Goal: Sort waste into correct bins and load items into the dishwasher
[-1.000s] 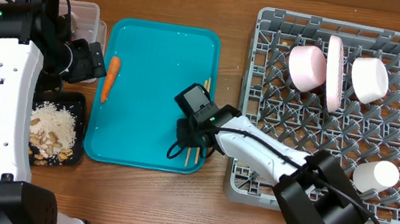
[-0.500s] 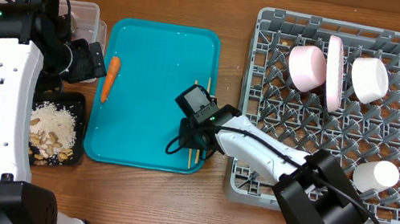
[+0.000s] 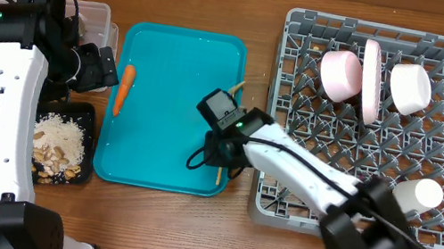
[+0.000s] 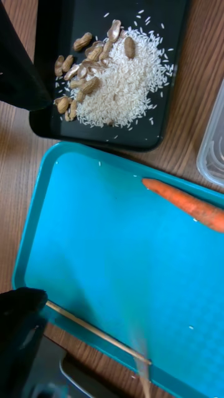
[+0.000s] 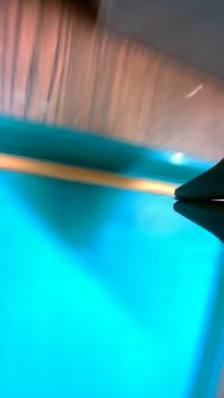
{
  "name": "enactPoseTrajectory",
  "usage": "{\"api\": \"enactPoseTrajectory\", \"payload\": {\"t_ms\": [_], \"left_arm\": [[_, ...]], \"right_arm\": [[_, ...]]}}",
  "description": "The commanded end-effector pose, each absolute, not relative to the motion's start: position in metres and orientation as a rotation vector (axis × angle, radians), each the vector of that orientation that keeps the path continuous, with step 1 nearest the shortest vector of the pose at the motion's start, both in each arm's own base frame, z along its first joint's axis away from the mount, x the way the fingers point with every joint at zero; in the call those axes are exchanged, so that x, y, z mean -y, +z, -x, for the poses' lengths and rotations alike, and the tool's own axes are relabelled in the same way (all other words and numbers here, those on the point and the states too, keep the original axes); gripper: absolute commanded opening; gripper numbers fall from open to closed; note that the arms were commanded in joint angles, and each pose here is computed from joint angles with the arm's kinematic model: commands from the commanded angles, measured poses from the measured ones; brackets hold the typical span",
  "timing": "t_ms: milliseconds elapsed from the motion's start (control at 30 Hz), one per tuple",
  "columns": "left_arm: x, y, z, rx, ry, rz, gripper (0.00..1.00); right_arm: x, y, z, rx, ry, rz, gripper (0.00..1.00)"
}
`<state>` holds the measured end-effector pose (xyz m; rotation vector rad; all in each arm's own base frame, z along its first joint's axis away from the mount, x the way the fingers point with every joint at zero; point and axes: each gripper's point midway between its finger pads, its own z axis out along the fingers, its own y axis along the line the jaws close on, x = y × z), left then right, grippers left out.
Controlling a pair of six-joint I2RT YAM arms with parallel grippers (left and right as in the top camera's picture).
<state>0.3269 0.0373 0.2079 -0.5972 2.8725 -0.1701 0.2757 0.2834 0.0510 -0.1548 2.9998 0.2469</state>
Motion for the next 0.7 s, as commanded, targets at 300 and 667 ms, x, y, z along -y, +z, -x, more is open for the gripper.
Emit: {"api": "enactPoseTrajectory", "payload": {"t_ms": [300, 667], "left_arm": [[-0.036, 0.206, -0.326, -2.885, -0.160, 0.560, 0.93], [-0.035, 0.206, -0.327, -2.884, -0.164, 0.560, 0.93]], "right_arm": [[-0.233, 0.151, -0.303, -2.811, 0.288, 0.096, 0.09], [-0.282, 0.079, -0.311, -2.894, 0.316, 0.166, 0.28]]}}
